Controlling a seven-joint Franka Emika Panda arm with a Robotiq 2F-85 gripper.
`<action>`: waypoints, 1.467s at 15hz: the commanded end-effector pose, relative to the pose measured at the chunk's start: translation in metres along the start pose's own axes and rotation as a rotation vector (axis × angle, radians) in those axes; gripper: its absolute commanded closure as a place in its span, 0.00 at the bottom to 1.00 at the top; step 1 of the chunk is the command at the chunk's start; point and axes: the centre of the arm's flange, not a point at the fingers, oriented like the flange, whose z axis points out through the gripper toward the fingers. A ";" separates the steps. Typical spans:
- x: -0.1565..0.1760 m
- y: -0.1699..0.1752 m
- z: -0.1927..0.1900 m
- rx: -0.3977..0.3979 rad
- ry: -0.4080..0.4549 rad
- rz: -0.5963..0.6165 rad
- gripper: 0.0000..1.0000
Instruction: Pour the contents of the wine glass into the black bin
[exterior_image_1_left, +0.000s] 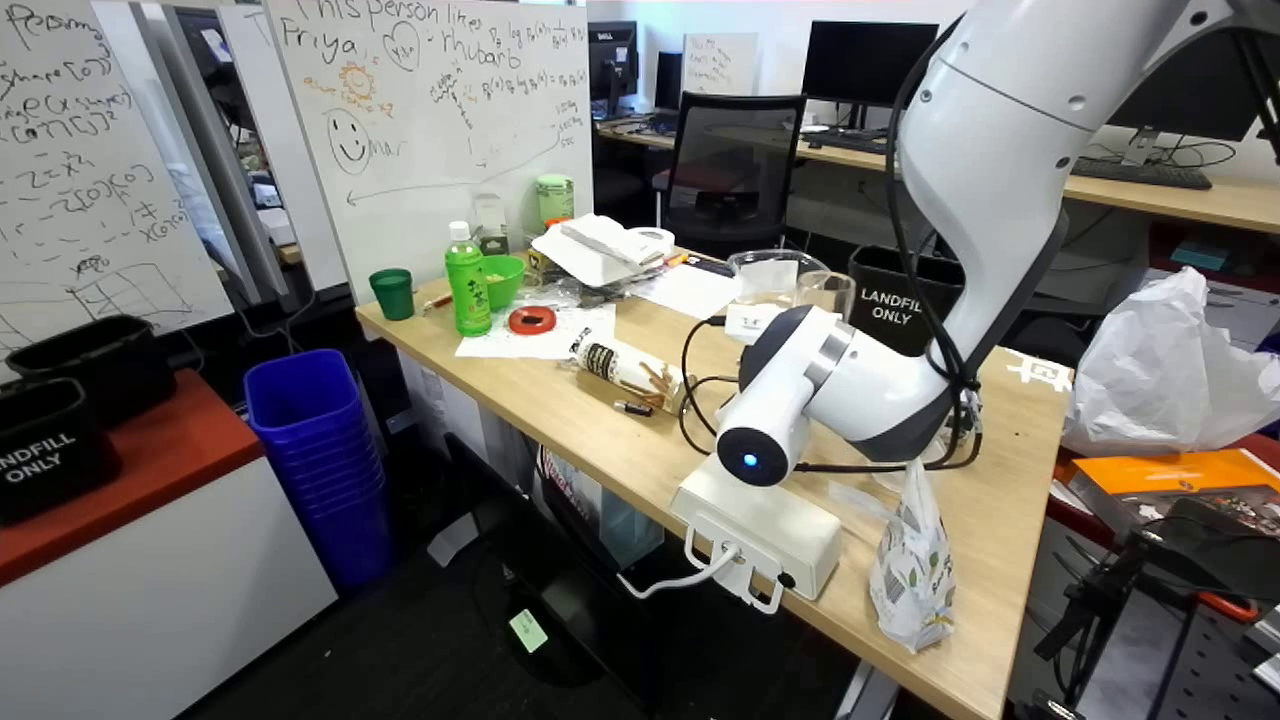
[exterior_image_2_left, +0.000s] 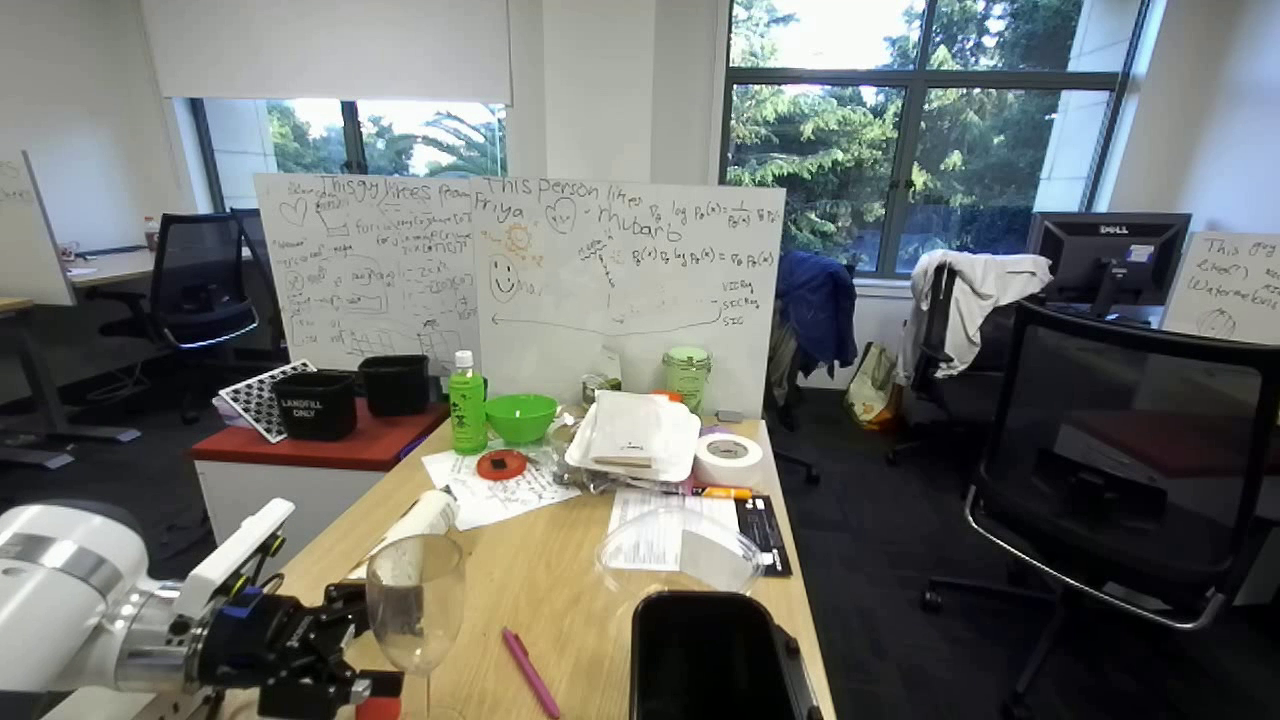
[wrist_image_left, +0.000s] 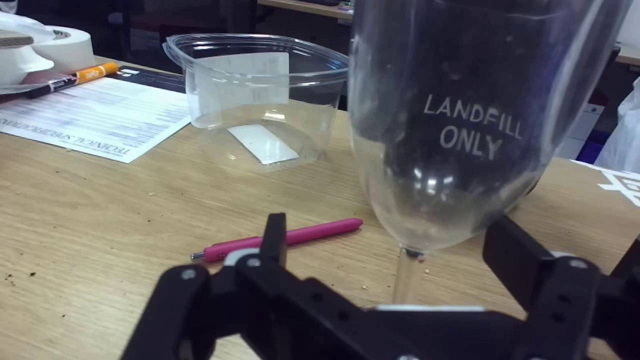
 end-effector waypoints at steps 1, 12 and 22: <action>-0.017 -0.010 -0.001 -0.026 0.081 0.010 0.00; -0.033 -0.020 0.005 -0.080 0.299 -0.010 0.00; -0.049 -0.029 -0.001 -0.189 0.466 -0.086 0.00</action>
